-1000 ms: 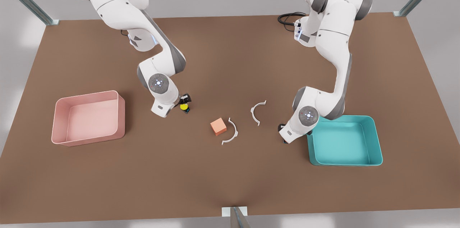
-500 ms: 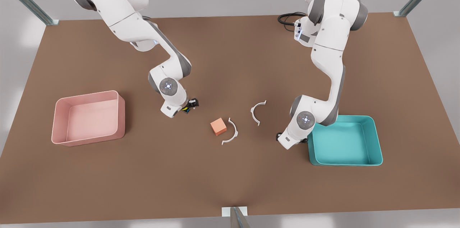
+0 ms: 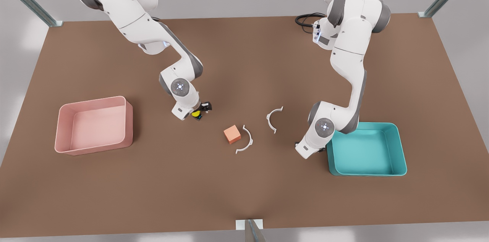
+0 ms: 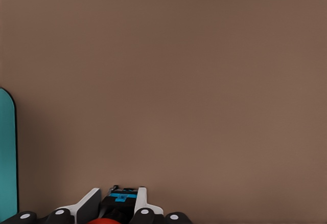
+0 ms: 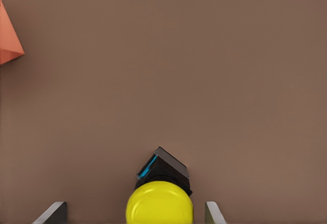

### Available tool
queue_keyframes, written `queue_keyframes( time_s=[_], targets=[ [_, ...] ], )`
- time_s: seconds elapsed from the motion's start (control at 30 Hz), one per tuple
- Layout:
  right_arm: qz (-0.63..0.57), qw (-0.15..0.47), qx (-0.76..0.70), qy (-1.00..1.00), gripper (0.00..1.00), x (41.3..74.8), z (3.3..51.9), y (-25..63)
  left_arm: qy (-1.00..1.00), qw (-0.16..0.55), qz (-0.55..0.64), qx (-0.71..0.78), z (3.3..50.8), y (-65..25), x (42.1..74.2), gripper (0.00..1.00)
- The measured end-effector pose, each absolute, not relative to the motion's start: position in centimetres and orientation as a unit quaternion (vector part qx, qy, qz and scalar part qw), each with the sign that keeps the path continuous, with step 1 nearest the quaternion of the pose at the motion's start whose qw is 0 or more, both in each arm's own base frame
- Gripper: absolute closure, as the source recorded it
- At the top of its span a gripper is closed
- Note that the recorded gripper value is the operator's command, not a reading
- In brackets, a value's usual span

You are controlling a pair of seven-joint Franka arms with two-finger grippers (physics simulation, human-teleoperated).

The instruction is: Place the red button in the blue storage box with the left arm, and place the yellow button in the pink storage box with the right arm

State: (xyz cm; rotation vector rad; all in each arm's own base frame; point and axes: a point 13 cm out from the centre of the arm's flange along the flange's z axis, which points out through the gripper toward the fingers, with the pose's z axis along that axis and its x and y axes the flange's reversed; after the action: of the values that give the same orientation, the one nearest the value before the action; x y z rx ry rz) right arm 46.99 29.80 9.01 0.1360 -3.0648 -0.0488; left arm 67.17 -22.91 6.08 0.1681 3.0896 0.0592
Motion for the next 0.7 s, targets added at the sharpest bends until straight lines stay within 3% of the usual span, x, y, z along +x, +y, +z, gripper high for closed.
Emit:
queue_keyframes(
  time_s=[0.1, 0.2, 0.23, 0.3, 0.47, 0.63, 0.7],
  targets=[
    [-0.016, 0.039, 0.041, -0.998, 0.00, 46.5, 8.4, 29.7, 0.998, 0.026, 0.018, 0.053, 7.1, -23.2, 67.3, 0.56],
    [-0.014, 0.045, 0.034, -0.998, 0.00, 45.6, 7.4, 28.9, 0.998, 0.036, 0.016, 0.050, 11.4, -23.4, 67.9, 0.51],
    [-0.015, 0.044, 0.032, -0.998, 0.09, 45.6, 7.2, 28.8, 0.998, 0.040, 0.015, 0.049, 13.3, -23.4, 68.0, 0.51],
    [-0.021, 0.038, 0.025, -0.999, 0.18, 46.5, 7.1, 28.9, 0.998, 0.047, 0.013, 0.046, 17.9, -23.2, 68.0, 0.51],
    [-0.024, 0.028, 0.025, -0.999, 0.18, 47.9, 6.5, 29.2, 0.999, 0.023, 0.022, -0.001, 25.1, -13.7, 68.0, 0.51],
    [-0.015, 0.041, 0.028, -0.999, 0.23, 46.4, 5.0, 28.6, 0.999, -0.027, 0.030, -0.024, 24.3, -3.0, 67.5, 0.50],
    [-0.014, 0.044, 0.027, -0.999, 0.35, 46.0, 4.7, 28.5, 0.998, -0.045, 0.031, -0.014, 22.0, -1.1, 67.8, 0.50]
  ],
)
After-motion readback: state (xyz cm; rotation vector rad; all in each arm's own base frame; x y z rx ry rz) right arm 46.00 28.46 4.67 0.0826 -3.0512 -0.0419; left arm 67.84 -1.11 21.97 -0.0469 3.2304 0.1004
